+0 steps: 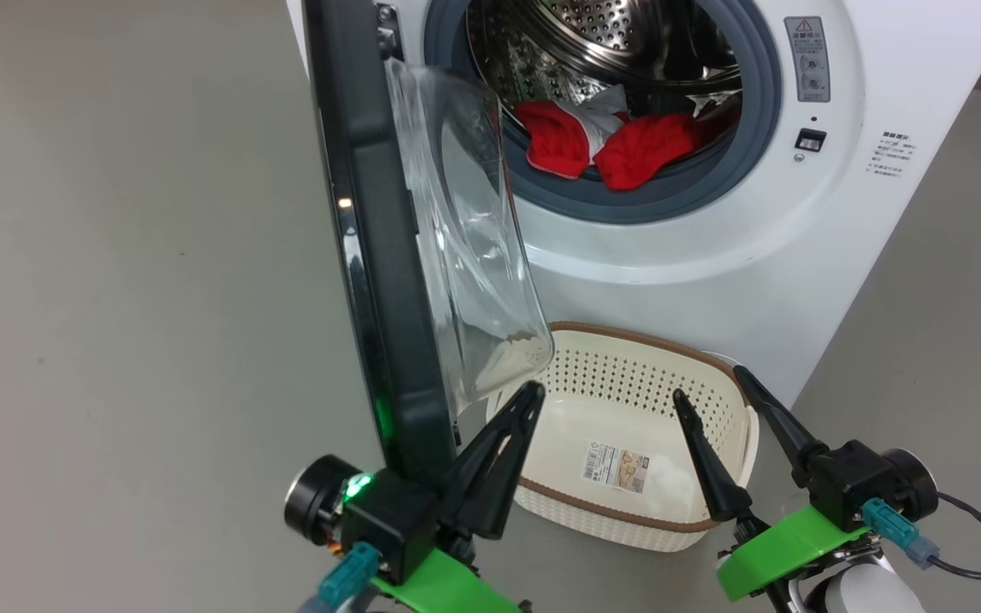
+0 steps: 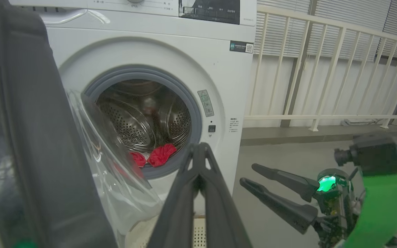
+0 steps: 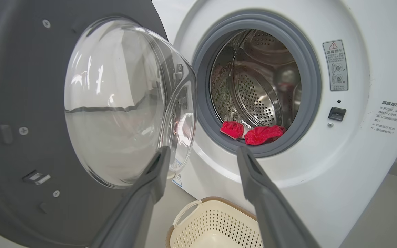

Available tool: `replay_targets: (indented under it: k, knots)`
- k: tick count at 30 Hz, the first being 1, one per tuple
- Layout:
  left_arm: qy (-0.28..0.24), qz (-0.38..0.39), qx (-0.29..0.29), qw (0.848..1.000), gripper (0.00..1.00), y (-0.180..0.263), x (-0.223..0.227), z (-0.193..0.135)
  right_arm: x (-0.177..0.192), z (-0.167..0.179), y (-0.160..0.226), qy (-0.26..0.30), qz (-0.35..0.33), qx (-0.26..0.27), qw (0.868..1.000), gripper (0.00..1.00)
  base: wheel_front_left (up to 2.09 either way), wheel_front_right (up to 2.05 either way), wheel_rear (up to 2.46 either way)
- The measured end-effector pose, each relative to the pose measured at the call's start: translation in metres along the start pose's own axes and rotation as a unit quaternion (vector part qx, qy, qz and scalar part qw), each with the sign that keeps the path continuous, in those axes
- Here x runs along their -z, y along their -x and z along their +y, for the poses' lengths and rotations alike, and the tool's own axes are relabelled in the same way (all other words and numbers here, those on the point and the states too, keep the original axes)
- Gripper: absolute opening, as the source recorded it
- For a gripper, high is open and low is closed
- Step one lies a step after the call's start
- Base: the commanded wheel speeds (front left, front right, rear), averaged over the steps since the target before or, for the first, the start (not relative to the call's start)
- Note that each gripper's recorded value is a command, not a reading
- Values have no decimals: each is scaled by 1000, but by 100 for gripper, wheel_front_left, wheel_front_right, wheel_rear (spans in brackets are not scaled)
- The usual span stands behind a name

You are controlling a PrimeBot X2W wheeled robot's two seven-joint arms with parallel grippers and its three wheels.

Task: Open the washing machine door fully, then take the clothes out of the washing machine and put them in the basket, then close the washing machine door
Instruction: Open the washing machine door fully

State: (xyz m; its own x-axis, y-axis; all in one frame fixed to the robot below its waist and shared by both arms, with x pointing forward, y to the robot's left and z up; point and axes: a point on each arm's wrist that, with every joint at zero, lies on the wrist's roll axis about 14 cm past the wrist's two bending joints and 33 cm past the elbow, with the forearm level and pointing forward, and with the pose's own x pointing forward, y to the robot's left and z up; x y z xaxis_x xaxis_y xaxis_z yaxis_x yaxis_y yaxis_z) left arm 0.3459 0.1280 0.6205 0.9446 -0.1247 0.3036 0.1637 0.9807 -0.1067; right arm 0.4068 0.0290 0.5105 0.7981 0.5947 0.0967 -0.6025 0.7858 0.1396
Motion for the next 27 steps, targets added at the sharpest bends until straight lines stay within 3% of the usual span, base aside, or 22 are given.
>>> replay_targets:
  k: [9, 21, 27]
  knots:
    - [-24, 73, -42, 996, 0, 12, 42, 31, 5, 0, -1, -3, 6, 0, 1000, 100, 0, 0, 0]
    - [-54, 74, -88, 992, 0, 23, 43, 56, 7, 6, -5, -5, 9, -10, 1000, 100, 0, 0, 0]
    - [-63, 73, -139, 985, 0, 37, 38, 82, 13, 14, -10, -8, 17, -24, 1000, 100, 0, 0, 0]
